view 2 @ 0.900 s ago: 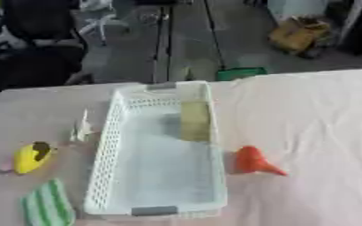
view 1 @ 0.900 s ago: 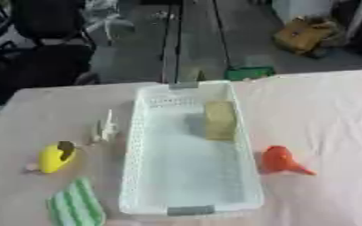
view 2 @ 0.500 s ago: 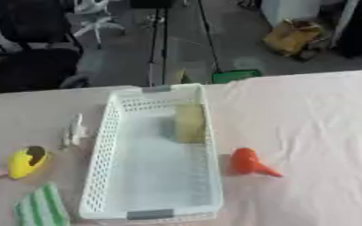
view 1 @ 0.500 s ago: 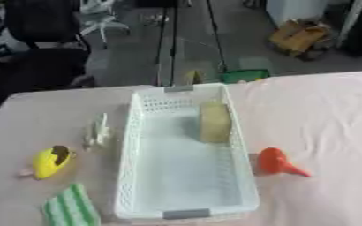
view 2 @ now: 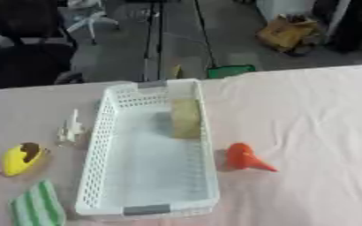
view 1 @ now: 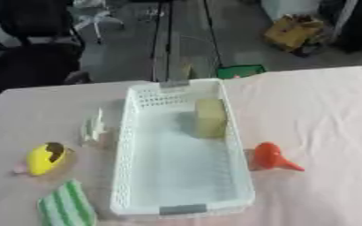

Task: Pick up objects on the table and place them in the box.

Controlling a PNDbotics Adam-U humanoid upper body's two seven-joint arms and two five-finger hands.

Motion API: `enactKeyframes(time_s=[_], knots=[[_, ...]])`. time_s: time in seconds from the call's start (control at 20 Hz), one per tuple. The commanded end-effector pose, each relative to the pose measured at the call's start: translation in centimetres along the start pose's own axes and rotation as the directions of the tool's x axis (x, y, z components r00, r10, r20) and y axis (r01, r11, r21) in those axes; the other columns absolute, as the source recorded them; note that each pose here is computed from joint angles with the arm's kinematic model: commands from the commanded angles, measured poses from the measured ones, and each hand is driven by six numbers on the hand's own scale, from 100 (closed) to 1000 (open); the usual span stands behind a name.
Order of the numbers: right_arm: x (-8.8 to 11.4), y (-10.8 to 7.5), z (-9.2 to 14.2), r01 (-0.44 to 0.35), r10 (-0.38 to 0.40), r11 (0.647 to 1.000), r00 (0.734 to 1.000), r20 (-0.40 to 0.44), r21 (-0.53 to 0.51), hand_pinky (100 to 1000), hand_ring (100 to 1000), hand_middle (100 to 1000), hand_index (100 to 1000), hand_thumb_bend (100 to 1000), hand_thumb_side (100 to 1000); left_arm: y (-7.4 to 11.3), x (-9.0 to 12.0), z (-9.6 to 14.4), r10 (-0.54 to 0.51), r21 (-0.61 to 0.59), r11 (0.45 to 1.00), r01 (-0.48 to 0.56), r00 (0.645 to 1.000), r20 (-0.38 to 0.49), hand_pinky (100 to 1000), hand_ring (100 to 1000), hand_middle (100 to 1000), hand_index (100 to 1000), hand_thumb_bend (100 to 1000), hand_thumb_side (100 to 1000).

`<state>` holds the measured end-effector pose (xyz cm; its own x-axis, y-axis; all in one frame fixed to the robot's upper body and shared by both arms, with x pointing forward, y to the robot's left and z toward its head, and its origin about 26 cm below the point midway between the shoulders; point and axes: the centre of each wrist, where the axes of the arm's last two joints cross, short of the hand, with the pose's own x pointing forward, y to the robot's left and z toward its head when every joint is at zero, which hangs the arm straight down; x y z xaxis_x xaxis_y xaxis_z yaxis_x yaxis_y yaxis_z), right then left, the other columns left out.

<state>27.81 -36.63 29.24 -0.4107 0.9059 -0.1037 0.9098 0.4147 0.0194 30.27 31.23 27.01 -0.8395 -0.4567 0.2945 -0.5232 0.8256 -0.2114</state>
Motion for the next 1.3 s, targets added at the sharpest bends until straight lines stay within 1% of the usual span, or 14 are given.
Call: enactKeyframes(time_s=[0.05,0.55,0.65,0.85,0.95,1.0,1.15,1.2,1.3], knots=[[0.2,-0.4,-1.7,-0.010,0.009,1.000,0.998,0.058,0.026,897,928,877,903,100,1000,0.3,0.5,-1.0,0.001,-0.019,1.000,0.000,0.999,0.037,948,974,929,946,347,1000],[0.2,-0.4,-2.3,-0.050,0.043,0.992,0.997,0.062,0.116,895,925,876,905,100,1000,0.3,0.5,-1.0,-0.002,-0.030,1.000,0.003,0.999,0.033,948,974,929,947,344,1000],[0.3,-0.4,-2.5,-0.063,0.054,0.988,0.996,0.065,0.143,894,924,875,905,100,1000,0.3,0.5,-1.0,-0.003,-0.031,1.000,0.004,0.999,0.033,948,974,929,947,343,1000],[0.4,-0.3,-2.9,-0.097,0.081,0.968,0.994,0.080,0.232,891,919,875,908,100,1000,0.3,0.5,-1.0,-0.004,-0.033,0.999,0.005,0.999,0.032,949,974,929,947,345,1000],[0.5,-0.2,-3.2,-0.126,0.102,0.948,0.990,0.094,0.294,874,884,823,890,100,1000,0.3,0.5,-1.0,-0.005,-0.035,0.999,0.006,0.999,0.033,949,974,928,946,344,1000],[0.6,-0.2,-3.4,-0.145,0.116,0.930,0.988,0.104,0.338,874,884,823,890,100,1000,0.2,0.6,-1.0,-0.004,-0.037,0.999,0.006,0.999,0.033,949,974,928,946,344,1000],[0.8,0.0,-4.0,-0.192,0.149,0.875,0.980,0.132,0.444,861,839,827,893,109,1000,0.2,0.6,-1.1,-0.004,-0.040,0.999,0.006,0.999,0.033,949,974,928,946,345,1000],[1.0,0.1,-4.2,-0.212,0.157,0.841,0.976,0.151,0.497,860,824,834,896,130,1000,0.2,0.6,-1.1,-0.004,-0.042,0.999,0.005,0.999,0.033,949,974,928,946,344,1000],[1.3,0.3,-4.7,-0.246,0.171,0.773,0.968,0.182,0.585,863,825,843,904,149,1000,0.2,0.6,-1.0,-0.002,-0.045,0.999,0.004,0.999,0.032,949,974,928,945,344,1000]])
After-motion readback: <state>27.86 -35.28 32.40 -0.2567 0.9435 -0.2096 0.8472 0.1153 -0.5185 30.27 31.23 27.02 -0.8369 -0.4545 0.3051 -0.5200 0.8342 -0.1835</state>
